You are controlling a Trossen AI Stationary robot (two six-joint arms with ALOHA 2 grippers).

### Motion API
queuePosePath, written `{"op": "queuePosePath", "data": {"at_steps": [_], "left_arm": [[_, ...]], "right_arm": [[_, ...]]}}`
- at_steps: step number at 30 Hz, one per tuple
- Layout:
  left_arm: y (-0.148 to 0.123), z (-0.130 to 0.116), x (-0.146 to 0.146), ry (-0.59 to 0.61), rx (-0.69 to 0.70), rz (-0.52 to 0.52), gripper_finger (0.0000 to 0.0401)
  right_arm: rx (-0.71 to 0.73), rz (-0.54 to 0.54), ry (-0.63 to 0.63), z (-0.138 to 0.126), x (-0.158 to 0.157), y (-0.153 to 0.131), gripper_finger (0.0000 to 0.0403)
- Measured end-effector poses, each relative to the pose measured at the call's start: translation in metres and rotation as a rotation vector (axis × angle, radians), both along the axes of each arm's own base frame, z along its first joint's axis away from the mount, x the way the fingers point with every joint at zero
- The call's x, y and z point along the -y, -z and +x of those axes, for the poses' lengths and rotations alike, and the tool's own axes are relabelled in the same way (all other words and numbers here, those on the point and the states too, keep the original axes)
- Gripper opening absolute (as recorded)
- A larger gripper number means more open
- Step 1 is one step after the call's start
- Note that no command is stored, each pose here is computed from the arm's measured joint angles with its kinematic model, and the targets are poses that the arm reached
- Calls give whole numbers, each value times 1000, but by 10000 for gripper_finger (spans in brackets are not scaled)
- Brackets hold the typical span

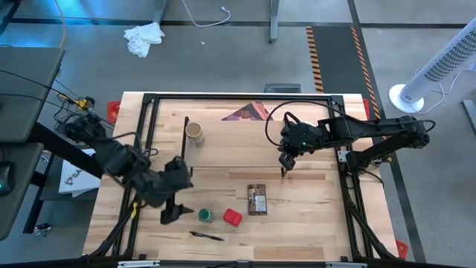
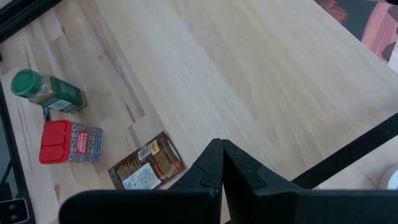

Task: Shelf spices
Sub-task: Put the green seasoning bottle on the shelf

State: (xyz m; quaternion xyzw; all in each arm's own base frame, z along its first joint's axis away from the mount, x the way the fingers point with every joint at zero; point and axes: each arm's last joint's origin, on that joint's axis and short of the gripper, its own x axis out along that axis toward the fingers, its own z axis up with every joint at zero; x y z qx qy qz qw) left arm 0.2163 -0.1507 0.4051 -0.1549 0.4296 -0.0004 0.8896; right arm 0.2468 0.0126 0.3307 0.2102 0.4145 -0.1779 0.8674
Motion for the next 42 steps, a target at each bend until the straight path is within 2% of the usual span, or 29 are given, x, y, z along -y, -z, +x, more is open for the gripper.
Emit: {"op": "queuePosePath", "data": {"at_steps": [9,14,17,20,24,28,31,35,38,42], "left_arm": [[9,15,27,7,-10,-149,388],[20,20,34,75,-85,-145,388],[35,21,35,122,-189,-50,388],[53,24,40,195,-282,91,388],[77,38,50,335,-322,269,388],[93,48,55,390,-355,331,388],[92,51,52,367,-353,321,388],[93,62,50,287,-317,238,388],[109,68,48,259,-318,173,388],[138,63,46,237,-424,131,388]], "right_arm": [[0,2,-2,0,0,0,0],[0,2,-2,0,0,0,0],[0,2,-2,0,0,0,0],[-2,-4,-10,0,0,0,0],[-4,-10,-22,0,0,0,0],[-5,6,-37,0,-1,0,0],[-5,9,-40,0,-1,0,0],[-8,-2,-59,0,-1,0,0],[-12,-15,-93,0,-1,0,0],[-15,-18,-115,0,-2,0,0]]}}
